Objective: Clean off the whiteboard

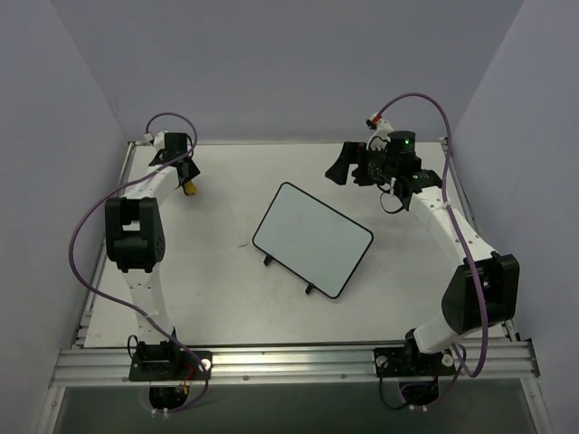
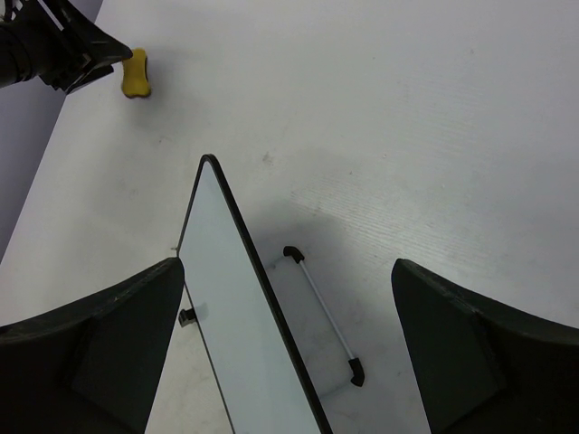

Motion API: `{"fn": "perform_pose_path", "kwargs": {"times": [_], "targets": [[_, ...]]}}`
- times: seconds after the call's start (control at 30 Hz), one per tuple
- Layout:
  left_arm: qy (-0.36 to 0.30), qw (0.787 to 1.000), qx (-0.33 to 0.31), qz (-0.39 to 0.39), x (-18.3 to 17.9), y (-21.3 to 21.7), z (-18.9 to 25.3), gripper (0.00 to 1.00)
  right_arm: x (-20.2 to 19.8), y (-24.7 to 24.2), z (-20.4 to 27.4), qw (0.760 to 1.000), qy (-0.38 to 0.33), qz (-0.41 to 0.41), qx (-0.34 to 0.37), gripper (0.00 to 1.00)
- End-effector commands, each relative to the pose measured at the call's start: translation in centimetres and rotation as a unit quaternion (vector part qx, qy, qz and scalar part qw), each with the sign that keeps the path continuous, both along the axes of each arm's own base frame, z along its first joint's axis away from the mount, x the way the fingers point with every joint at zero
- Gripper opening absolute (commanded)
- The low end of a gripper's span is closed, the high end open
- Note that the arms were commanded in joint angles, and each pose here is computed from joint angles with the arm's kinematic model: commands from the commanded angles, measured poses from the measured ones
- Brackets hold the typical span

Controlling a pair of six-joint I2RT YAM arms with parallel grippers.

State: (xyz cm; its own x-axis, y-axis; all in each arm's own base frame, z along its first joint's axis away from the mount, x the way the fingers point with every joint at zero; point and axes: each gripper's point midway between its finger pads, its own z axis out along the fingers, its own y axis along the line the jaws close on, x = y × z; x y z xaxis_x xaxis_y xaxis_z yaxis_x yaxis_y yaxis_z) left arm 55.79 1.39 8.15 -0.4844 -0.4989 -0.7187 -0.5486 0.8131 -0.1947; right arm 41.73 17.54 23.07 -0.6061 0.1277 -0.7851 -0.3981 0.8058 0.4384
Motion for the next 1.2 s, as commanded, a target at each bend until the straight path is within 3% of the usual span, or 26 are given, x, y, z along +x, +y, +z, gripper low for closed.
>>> {"fn": "perform_pose_path", "kwargs": {"times": [0.0,0.2,0.4,0.43,0.57,0.7,0.77,0.83,0.97,1.1,1.17], "targets": [[-0.027,1.000,0.005,-0.015,1.1,0.2,2.8,0.61,-0.3,-0.1,1.7,1.000,-0.026,0.005,-0.003,0.94],[-0.042,0.999,0.004,-0.021,1.2,-0.1,4.3,0.64,-0.4,-0.2,1.5,1.000,-0.024,0.003,-0.007,0.97],[-0.111,0.993,-0.004,-0.040,0.6,-0.8,11.2,0.67,-0.7,-0.5,2.3,0.999,-0.031,-0.002,-0.011,0.98],[-0.122,0.991,-0.010,-0.046,0.4,-1.2,12.4,0.95,-0.8,-0.6,2.5,0.999,-0.031,-0.003,-0.011,0.98],[-0.166,0.980,-0.031,-0.108,-1.4,-5.5,18.4,0.94,-1.1,-1.1,4.5,0.998,-0.051,-0.018,-0.012,0.99],[-0.216,0.953,-0.052,-0.208,-7.0,-13.9,26.1,0.94,-1.3,-1.9,6.6,0.996,-0.071,-0.045,-0.005,1.00],[-0.226,0.938,-0.078,-0.250,-9.7,-17.0,26.9,0.94,-1.5,-2.4,7.7,0.995,-0.075,-0.063,0.004,1.00],[-0.252,0.910,-0.106,-0.311,-13.9,-20.8,29.7,0.94,-1.8,-3.3,8.6,0.994,-0.078,-0.081,0.006,1.00],[-0.246,0.894,-0.100,-0.361,-19.6,-22.4,30.5,0.94,-2.5,-4.8,9.8,0.990,-0.079,-0.120,0.011,1.00],[-0.252,0.875,-0.098,-0.400,-24.4,-21.1,31.2,0.94,-3.5,-6.3,10.3,0.983,-0.089,-0.158,0.002,1.00],[-0.230,0.877,-0.081,-0.414,-25.8,-20.4,29.6,0.94,-4.3,-7.1,10.5,0.981,-0.101,-0.168,-0.003,1.00]]}}
